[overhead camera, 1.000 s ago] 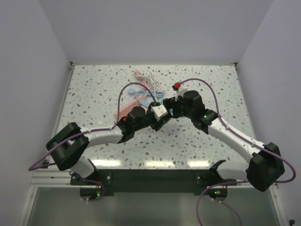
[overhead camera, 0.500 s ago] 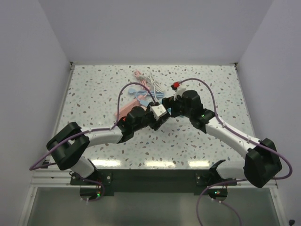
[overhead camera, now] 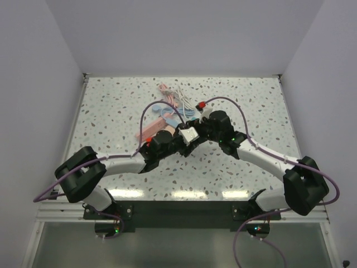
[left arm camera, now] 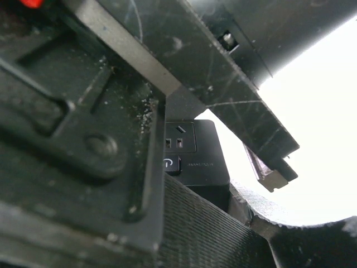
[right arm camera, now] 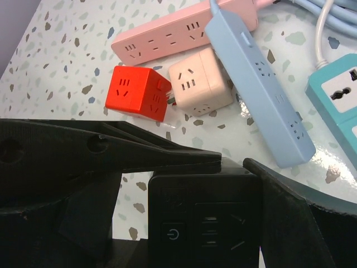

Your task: Insert the plug

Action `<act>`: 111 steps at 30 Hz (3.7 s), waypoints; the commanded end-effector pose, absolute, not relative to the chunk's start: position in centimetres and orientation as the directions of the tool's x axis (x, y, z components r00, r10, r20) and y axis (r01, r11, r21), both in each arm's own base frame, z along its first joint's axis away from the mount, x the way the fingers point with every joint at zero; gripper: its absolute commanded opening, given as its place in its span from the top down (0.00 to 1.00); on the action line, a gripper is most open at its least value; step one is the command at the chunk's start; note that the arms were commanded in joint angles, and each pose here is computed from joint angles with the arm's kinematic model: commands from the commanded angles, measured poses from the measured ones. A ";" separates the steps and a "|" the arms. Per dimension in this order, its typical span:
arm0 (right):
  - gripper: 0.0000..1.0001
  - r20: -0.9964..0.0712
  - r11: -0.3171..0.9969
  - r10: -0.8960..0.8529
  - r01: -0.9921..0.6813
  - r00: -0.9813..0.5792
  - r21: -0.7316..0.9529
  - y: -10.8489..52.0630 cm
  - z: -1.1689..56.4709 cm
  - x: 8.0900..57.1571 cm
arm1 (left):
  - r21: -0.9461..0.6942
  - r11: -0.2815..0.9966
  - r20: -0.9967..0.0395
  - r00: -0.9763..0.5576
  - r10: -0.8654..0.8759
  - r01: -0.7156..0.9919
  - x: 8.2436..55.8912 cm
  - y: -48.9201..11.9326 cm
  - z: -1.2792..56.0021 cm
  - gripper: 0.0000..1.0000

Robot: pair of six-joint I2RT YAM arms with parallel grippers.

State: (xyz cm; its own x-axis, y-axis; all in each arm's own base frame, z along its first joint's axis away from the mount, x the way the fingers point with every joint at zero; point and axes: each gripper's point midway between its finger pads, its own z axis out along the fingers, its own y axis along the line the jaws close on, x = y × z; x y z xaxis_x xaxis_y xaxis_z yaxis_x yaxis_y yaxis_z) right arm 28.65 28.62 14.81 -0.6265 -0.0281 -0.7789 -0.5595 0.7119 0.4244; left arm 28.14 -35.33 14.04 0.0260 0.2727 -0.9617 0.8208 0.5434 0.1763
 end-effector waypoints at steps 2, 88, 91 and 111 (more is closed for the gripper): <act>0.07 -0.733 0.630 -0.111 -0.618 -0.671 0.470 30.0 14.0 24.6 | 0.206 0.622 -0.970 0.243 0.026 0.755 29.7 -36.6 25.2 1.00; 1.00 -0.764 0.753 -0.352 -0.648 -0.541 0.112 20.8 12.5 39.3 | 0.172 0.327 -0.983 0.142 0.114 0.929 26.0 -31.2 20.1 0.11; 1.00 -0.765 0.778 -0.330 -0.619 -0.553 0.112 20.5 12.6 39.6 | 0.172 0.339 -0.983 0.140 0.118 0.925 26.2 -31.0 20.0 0.11; 1.00 -0.750 0.971 0.019 -0.167 -0.661 0.173 17.0 12.1 41.9 | 0.152 0.480 -0.987 0.111 0.112 0.864 28.0 -29.4 20.5 0.10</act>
State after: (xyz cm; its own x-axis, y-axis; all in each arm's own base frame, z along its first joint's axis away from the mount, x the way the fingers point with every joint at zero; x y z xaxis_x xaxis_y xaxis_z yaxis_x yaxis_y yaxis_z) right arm 40.33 16.61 10.17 -0.7149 -0.0584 -0.6968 -0.2161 0.9662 0.1407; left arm 27.69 -29.93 19.20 0.0904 0.1433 -0.9855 0.8800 0.4518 0.1464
